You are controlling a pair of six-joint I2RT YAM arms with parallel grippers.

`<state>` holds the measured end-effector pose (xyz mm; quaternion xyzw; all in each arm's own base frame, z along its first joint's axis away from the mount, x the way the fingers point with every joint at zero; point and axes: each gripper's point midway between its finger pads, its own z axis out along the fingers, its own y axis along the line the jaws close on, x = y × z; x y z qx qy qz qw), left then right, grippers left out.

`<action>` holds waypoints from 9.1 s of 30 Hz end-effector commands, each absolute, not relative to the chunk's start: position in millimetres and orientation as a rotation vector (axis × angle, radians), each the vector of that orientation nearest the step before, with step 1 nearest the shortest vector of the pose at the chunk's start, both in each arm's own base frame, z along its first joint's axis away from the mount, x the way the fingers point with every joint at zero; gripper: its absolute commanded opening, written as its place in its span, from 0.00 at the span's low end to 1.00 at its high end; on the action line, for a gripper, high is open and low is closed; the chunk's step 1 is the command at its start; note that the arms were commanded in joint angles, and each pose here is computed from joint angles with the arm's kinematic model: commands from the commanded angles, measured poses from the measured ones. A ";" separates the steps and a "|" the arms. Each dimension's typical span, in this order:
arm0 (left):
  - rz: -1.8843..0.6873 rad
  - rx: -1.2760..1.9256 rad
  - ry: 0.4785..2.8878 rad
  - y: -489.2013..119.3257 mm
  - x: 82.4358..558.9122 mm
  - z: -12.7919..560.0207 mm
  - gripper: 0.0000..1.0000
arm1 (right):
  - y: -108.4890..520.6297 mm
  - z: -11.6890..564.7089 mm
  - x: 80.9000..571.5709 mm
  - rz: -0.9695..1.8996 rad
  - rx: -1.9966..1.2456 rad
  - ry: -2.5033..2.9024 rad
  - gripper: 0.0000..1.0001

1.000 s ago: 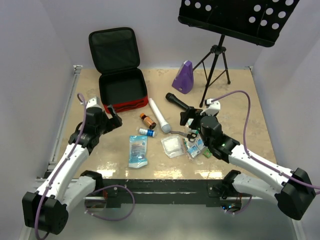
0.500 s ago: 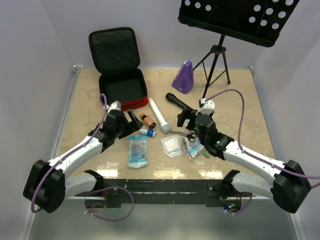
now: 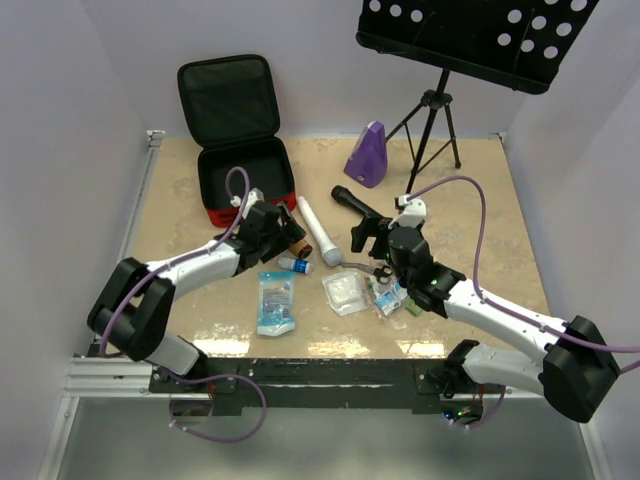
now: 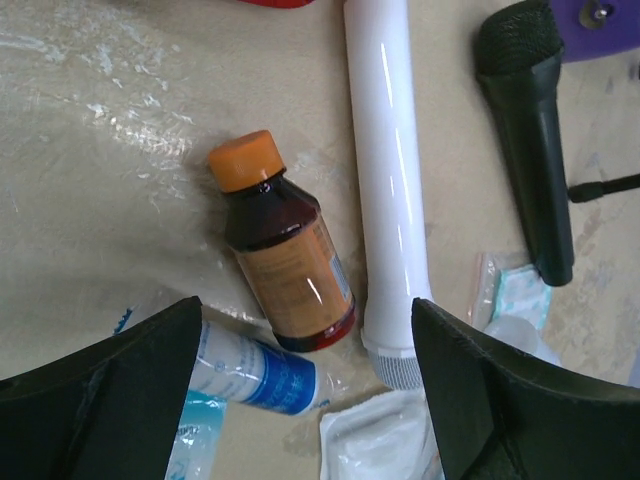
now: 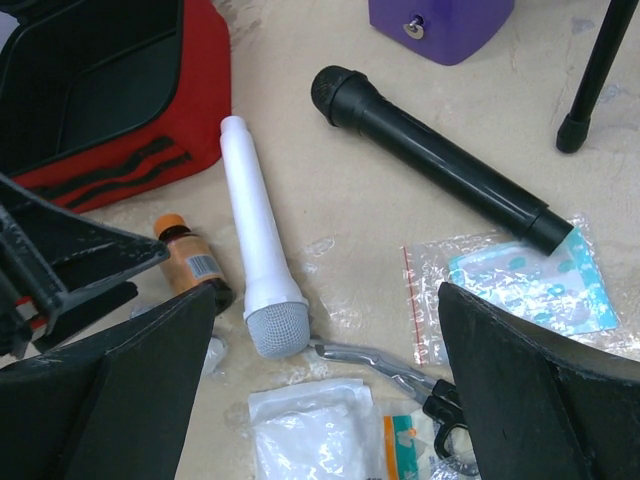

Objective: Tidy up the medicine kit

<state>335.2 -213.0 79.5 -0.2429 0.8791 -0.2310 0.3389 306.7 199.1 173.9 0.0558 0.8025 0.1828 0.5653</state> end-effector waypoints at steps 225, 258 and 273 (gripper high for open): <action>-0.537 -0.005 2.115 -201.5 325.9 181.6 0.86 | 139.5 50.9 316.0 0.007 0.471 2.290 0.91; -0.881 0.831 1.818 -314.5 260.1 177.4 1.00 | 192.1 275.6 245.7 0.773 0.274 1.771 0.98; -0.679 1.428 1.415 -382.2 257.5 141.0 0.93 | 183.0 273.7 226.5 0.817 0.229 1.767 0.98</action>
